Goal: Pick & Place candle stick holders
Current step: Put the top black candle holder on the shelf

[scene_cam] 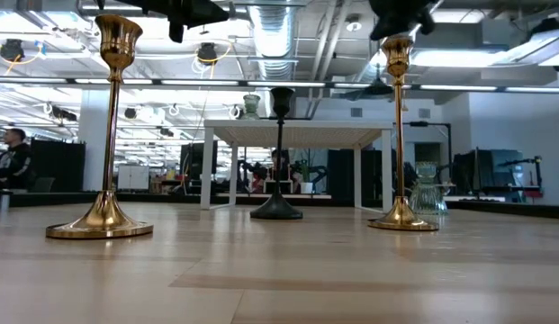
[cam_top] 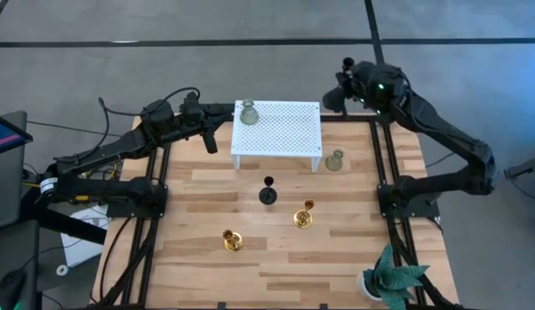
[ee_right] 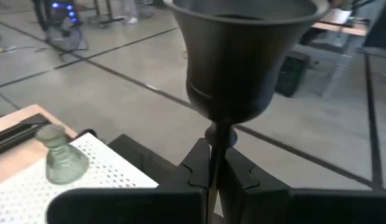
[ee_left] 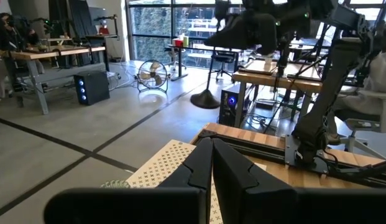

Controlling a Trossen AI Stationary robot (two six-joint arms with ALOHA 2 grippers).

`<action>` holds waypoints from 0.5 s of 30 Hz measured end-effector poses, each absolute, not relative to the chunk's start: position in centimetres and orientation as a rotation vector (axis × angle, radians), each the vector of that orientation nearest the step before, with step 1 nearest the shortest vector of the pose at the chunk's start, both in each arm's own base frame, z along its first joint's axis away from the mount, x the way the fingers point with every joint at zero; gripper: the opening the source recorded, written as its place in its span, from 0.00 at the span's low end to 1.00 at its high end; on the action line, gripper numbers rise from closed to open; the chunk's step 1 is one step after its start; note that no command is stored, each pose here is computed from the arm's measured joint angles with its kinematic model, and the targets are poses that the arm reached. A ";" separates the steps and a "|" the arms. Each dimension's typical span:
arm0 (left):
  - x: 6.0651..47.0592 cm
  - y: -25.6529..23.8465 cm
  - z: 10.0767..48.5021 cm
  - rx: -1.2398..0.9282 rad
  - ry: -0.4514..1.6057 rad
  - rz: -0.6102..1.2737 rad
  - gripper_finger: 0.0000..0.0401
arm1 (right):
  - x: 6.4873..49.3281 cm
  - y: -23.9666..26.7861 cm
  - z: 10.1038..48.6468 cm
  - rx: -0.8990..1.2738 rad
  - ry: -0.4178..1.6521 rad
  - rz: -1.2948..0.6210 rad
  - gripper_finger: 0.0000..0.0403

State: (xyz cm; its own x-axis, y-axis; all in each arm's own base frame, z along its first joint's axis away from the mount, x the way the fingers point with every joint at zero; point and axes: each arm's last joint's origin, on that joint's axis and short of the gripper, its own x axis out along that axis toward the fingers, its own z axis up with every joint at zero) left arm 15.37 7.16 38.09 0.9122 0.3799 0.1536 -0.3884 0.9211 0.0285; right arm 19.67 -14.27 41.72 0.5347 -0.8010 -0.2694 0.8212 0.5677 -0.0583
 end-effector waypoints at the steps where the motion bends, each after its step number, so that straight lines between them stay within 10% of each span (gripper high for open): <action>1: 15.4 7.2 38.1 0.059 -0.146 0.396 0.03 | 20.2 -14.5 41.9 0.079 0.282 -0.953 0.00; 15: 15.4 7.2 38.1 0.059 -0.147 0.396 0.03 | 28.1 -16.4 41.6 0.081 0.273 -0.736 0.00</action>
